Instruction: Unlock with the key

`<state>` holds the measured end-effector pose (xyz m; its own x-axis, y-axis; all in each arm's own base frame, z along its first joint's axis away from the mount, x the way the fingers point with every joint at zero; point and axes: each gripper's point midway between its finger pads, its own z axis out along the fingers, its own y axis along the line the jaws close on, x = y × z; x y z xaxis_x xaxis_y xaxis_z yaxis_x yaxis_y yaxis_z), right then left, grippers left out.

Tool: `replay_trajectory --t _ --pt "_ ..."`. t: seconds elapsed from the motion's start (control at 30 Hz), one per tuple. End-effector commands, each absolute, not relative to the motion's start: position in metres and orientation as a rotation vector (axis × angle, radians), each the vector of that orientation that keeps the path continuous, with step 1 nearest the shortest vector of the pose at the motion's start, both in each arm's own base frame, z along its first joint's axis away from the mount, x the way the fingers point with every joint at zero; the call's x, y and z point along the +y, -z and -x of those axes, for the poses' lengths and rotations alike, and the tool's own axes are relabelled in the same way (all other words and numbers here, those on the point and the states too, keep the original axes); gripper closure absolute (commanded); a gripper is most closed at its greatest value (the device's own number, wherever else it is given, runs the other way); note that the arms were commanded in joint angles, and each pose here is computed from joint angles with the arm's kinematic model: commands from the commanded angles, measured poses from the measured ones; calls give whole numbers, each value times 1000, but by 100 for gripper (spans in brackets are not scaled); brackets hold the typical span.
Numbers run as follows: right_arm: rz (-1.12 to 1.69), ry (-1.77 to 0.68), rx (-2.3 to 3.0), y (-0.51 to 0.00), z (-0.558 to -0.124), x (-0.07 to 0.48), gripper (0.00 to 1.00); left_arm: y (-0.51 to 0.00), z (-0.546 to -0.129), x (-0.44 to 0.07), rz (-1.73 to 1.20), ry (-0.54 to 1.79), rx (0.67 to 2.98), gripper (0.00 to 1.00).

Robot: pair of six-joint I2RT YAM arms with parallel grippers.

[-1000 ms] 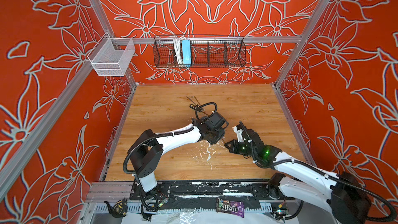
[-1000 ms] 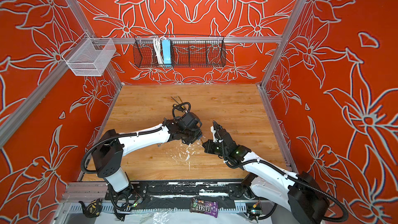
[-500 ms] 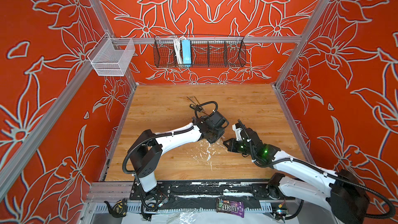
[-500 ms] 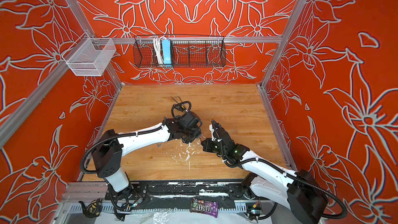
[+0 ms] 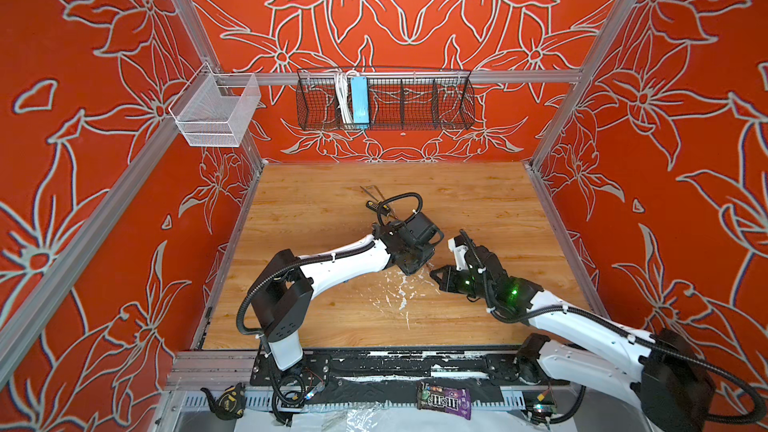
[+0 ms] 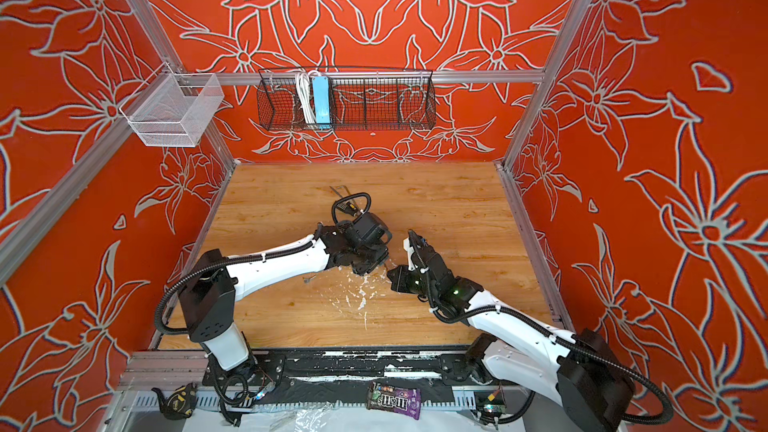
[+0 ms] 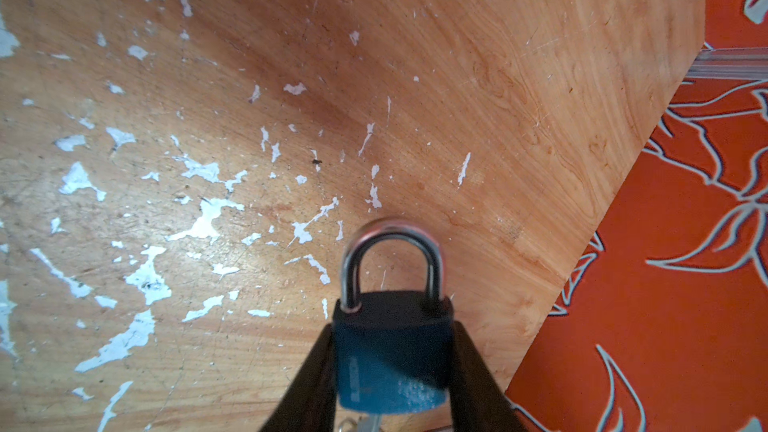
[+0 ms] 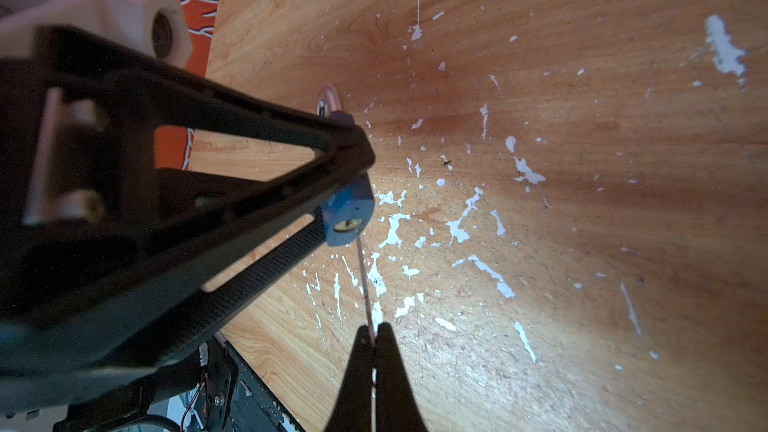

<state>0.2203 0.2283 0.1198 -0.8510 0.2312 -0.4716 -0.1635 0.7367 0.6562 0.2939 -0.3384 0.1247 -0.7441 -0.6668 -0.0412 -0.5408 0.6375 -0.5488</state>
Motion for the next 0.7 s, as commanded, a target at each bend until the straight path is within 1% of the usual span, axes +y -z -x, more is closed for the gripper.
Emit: replay_trajectory --t 0.0,0.13,0.43,0.67 --pt "-46 -961 2364 -134 -225 229 100 -126 -296 -344 955 752 2626 100" --pt "-42 -966 2372 -131 -225 231 100 -125 -296 -342 954 731 2631 100" --pt "-75 -873 2390 -125 -231 222 100 -130 -295 -347 915 766 2635 100" --pt "-55 -894 2358 -136 -233 225 100 -126 -295 -348 907 754 2649 100"
